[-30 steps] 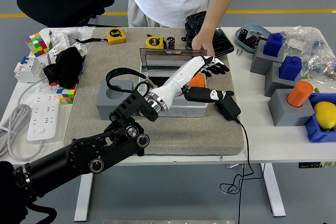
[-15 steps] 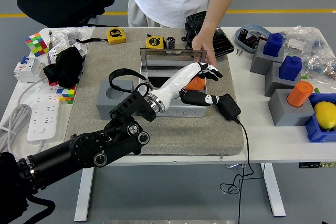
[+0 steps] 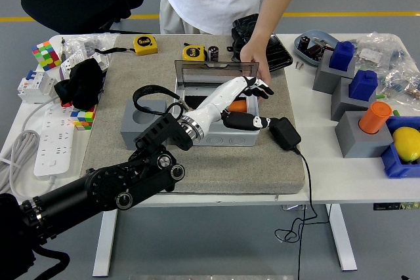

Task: Fetch the battery,place it into the box,close the lid of the box

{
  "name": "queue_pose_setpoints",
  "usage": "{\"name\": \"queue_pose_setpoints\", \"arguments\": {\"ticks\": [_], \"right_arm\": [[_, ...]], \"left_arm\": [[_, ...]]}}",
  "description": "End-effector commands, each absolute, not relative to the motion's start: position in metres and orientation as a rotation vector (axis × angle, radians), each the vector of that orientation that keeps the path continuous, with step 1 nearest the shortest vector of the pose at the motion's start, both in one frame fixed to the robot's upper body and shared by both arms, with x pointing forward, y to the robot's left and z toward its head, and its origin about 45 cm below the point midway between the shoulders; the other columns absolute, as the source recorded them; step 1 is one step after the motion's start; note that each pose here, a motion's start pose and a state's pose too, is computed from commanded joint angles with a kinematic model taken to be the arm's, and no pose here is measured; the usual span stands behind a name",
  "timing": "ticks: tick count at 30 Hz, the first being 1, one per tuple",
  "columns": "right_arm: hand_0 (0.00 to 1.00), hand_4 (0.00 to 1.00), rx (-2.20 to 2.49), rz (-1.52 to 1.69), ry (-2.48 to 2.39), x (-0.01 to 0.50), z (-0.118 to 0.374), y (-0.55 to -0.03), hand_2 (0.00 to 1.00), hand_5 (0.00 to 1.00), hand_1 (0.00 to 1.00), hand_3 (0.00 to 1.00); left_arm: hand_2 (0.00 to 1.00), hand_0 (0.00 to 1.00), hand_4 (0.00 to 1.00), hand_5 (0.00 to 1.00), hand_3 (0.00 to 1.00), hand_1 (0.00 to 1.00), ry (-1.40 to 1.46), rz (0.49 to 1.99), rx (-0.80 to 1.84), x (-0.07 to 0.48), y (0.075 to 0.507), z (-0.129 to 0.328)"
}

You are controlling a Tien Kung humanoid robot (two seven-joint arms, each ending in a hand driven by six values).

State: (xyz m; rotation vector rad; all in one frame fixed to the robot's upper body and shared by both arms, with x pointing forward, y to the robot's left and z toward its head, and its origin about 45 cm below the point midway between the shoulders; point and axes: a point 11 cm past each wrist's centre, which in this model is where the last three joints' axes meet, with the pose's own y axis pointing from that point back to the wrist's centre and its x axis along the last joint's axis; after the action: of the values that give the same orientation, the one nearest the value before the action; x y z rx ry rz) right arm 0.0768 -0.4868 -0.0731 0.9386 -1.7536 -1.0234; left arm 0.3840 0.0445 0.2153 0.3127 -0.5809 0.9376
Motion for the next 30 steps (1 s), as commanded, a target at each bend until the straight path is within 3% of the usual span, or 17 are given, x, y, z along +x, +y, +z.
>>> {"name": "queue_pose_setpoints", "arguments": {"ticks": [7, 12, 13, 15, 18, 19, 30], "right_arm": [[0.499, 0.961, 0.932, -1.027, -1.757, 0.075, -0.073, -0.488, 0.658, 0.505, 0.614, 0.575], [0.499, 0.961, 0.937, -1.027, -1.757, 0.077, -0.073, -0.487, 0.658, 0.505, 0.614, 0.575], [0.499, 0.960, 0.938, -1.026, -1.757, 0.077, -0.073, -0.486, 0.659, 0.506, 0.614, 0.575], [0.499, 0.960, 0.940, -1.026, -1.758, 0.078, -0.073, -0.486, 0.659, 0.506, 0.614, 0.575], [0.499, 0.960, 0.937, -1.026, -1.757, 0.077, -0.073, -0.487, 0.659, 0.506, 0.614, 0.575], [0.499, 0.961, 0.937, -1.027, -1.757, 0.077, -0.073, -0.487, 0.658, 0.505, 0.614, 0.575], [0.501, 0.961, 0.936, -1.030, -1.765, 0.077, -0.073, -0.487, 0.658, 0.506, 0.614, 0.575]], "left_arm": [[0.679, 0.718, 0.922, 0.340, 0.674, 0.727, -0.637, 1.040, 0.089, 0.384, 0.053, 0.282], [0.679, 0.718, 0.922, 0.340, 0.674, 0.727, -0.698, 1.165, 0.166, 0.417, 0.089, 0.293], [0.759, 0.788, 0.934, 0.370, 0.779, 0.786, -0.707, 1.179, 0.200, 0.423, 0.095, 0.292], [0.759, 0.788, 0.934, 0.370, 0.779, 0.786, -0.723, 1.191, 0.275, 0.433, 0.106, 0.285], [0.759, 0.788, 0.934, 0.370, 0.779, 0.786, -0.745, 1.179, 0.394, 0.442, 0.115, 0.272], [0.773, 0.814, 0.966, 0.460, 0.790, 0.807, -0.753, 1.167, 0.437, 0.443, 0.116, 0.268], [0.754, 0.792, 0.971, 0.480, 0.769, 0.790, -0.810, 0.977, 0.675, 0.431, 0.103, 0.239]]}}
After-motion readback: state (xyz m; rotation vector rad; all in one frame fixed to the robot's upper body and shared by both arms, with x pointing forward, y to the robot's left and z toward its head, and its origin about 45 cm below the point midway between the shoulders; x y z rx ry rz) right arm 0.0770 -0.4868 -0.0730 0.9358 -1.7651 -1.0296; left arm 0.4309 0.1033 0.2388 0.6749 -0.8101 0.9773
